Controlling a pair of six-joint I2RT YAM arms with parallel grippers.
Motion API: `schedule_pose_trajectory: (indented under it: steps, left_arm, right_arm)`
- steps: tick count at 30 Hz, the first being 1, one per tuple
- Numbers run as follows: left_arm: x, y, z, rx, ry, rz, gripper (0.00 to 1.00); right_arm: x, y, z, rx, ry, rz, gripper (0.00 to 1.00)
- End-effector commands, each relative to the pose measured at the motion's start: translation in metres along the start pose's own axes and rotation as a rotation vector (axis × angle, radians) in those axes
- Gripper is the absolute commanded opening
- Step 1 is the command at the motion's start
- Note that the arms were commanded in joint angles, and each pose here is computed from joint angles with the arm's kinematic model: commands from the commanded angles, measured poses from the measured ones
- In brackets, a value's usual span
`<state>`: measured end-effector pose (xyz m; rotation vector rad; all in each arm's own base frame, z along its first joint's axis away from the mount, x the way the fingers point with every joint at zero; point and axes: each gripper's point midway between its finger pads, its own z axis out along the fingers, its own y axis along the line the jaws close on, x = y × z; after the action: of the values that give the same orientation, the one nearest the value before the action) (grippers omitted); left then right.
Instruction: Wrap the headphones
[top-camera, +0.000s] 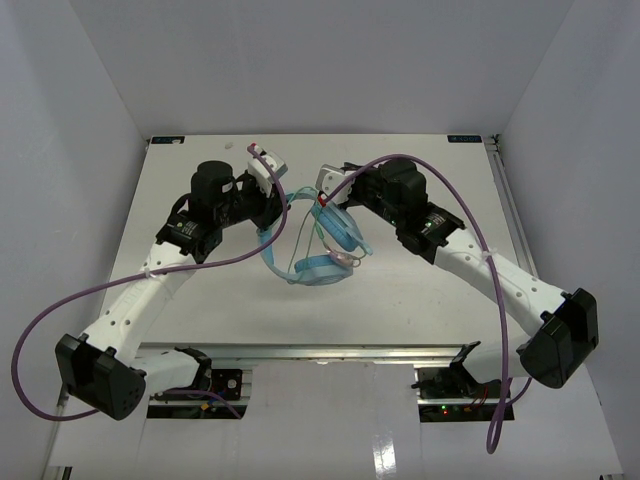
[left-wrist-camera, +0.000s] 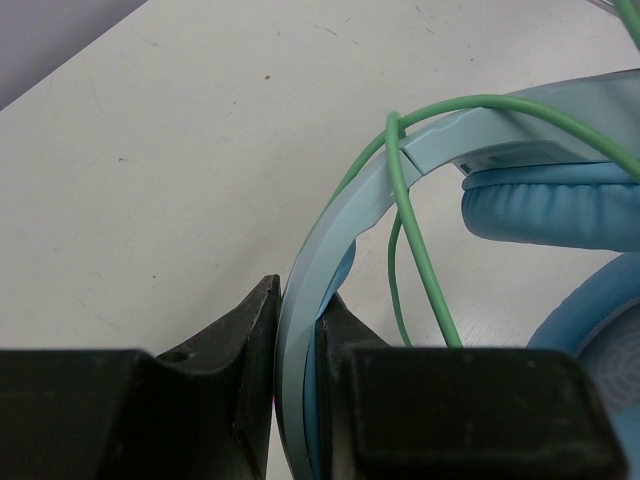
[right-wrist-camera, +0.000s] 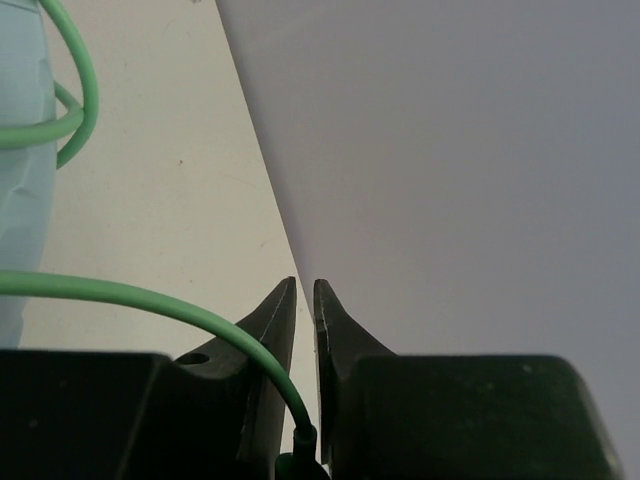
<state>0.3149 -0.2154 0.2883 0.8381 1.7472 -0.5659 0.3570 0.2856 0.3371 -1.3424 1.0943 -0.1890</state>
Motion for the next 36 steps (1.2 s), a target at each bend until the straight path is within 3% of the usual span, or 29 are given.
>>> schedule_pose_trajectory:
  steps: [1,4,14,18,36]
  left_arm:
    - [-0.038,-0.008,-0.016,0.020,-0.104,0.007,0.00]
    - [-0.038,-0.007,-0.014,0.020,-0.097,0.000,0.00]
    - [-0.028,-0.007,-0.008,0.032,-0.042,-0.048,0.00]
    - [-0.018,-0.007,-0.002,0.041,-0.005,-0.069,0.00]
    - [0.010,-0.003,0.016,0.076,0.087,-0.130,0.00]
  right_arm:
    - [-0.002,0.007,0.003,-0.006,-0.036,0.047,0.25]
    - [0.002,0.015,0.003,-0.023,-0.032,0.055,0.32]
    - [0.008,0.039,-0.001,-0.099,-0.052,0.146,0.67]
    - [0.008,0.039,-0.003,-0.113,-0.066,0.186,0.75]
    - [0.044,0.014,-0.018,-0.076,-0.016,0.289,0.82]
